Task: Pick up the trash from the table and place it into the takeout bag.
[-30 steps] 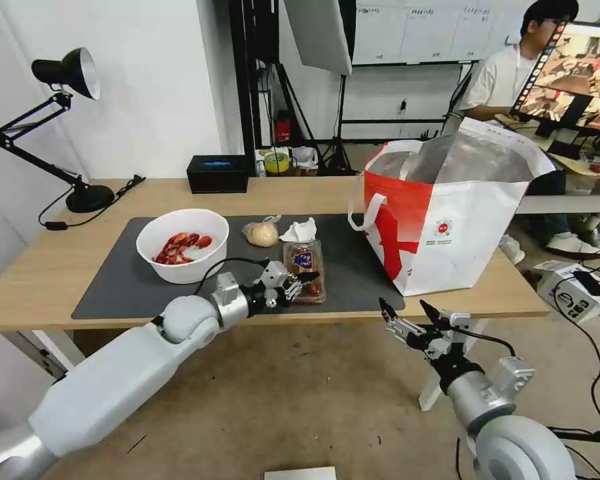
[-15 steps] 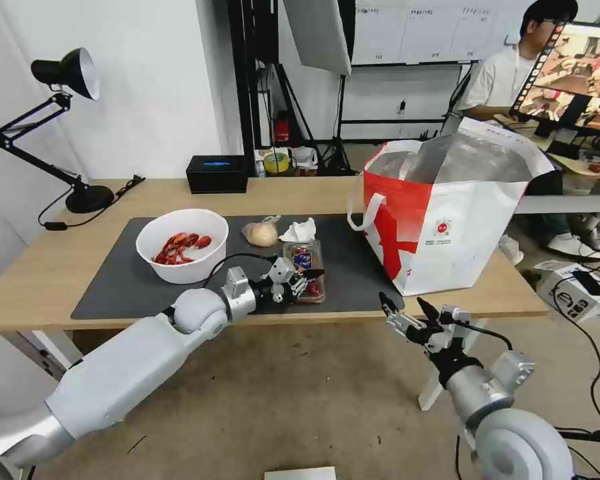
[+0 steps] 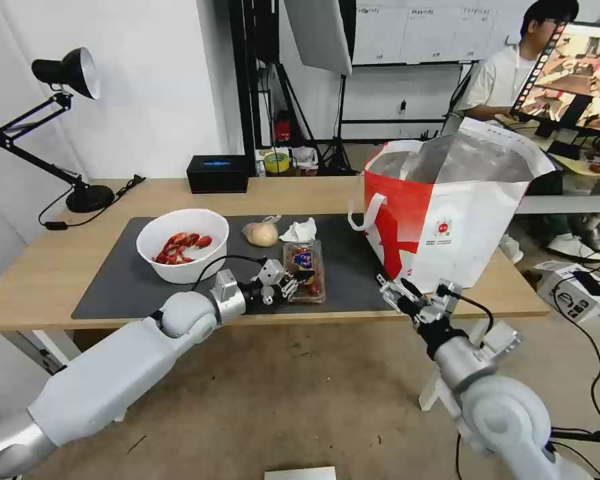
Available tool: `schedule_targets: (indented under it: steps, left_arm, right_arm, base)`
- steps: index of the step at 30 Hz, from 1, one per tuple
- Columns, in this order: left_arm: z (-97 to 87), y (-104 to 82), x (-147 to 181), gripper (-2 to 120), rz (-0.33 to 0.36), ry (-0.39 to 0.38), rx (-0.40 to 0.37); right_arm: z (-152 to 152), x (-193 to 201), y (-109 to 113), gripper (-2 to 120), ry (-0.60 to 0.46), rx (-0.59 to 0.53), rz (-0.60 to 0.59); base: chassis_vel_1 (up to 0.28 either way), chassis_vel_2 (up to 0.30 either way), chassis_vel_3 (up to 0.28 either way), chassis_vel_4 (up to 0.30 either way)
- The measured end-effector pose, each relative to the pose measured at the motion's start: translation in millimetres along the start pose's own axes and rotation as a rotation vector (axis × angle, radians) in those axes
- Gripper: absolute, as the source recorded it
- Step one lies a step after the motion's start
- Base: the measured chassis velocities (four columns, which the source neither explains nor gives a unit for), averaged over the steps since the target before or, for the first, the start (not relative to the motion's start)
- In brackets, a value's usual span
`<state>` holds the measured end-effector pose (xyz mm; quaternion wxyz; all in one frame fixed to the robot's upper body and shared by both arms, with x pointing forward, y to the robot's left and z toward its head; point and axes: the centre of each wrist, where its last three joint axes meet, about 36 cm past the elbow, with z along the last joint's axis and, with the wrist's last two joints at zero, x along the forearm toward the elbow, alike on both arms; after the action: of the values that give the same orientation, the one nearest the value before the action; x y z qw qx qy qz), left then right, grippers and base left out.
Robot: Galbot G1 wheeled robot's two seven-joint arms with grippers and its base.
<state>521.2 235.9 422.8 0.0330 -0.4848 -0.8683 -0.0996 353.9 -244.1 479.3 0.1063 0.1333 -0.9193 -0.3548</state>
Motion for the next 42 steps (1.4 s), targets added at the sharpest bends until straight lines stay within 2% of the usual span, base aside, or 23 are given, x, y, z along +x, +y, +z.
schedule_targets:
  steps: [7,11,16,23,34,42]
  left_arm:
    - [3.0,-1.9,7.6,0,-0.01,0.001,0.005]
    - [8.4,-5.1,13.4,0,-0.016,0.005,0.008]
    - [10.2,-8.2,15.6,0,-0.016,0.0,0.01]
    - [8.9,-10.3,14.8,0,-0.014,-0.006,0.012]
    - [5.5,-4.6,27.1,0,-0.033,-0.001,0.002]
    - [7.8,-11.8,30.9,0,-0.031,-0.005,0.014]
  right_arm:
    - [-4.5,-29.0,1.3,100,0.063,-0.045,-0.01]
    - [-16.5,-58.9,7.3,100,0.128,-0.079,0.005]
    - [-28.8,-91.3,17.2,100,0.218,-0.071,0.02]
    - [-28.2,-125.3,25.2,100,0.352,-0.029,0.068]
    - [-19.9,-151.2,30.6,100,0.439,-0.006,0.069]
    - [-24.1,-172.2,40.0,100,0.482,0.032,0.072]
  base:
    - [0.0,0.0,0.0,0.0]
    - [0.0,0.0,0.0,0.0]
    - [0.0,0.0,0.0,0.0]
    - [0.0,0.0,0.0,0.0]
    - [0.0,0.0,0.0,0.0]
    - [0.0,0.0,0.0,0.0]
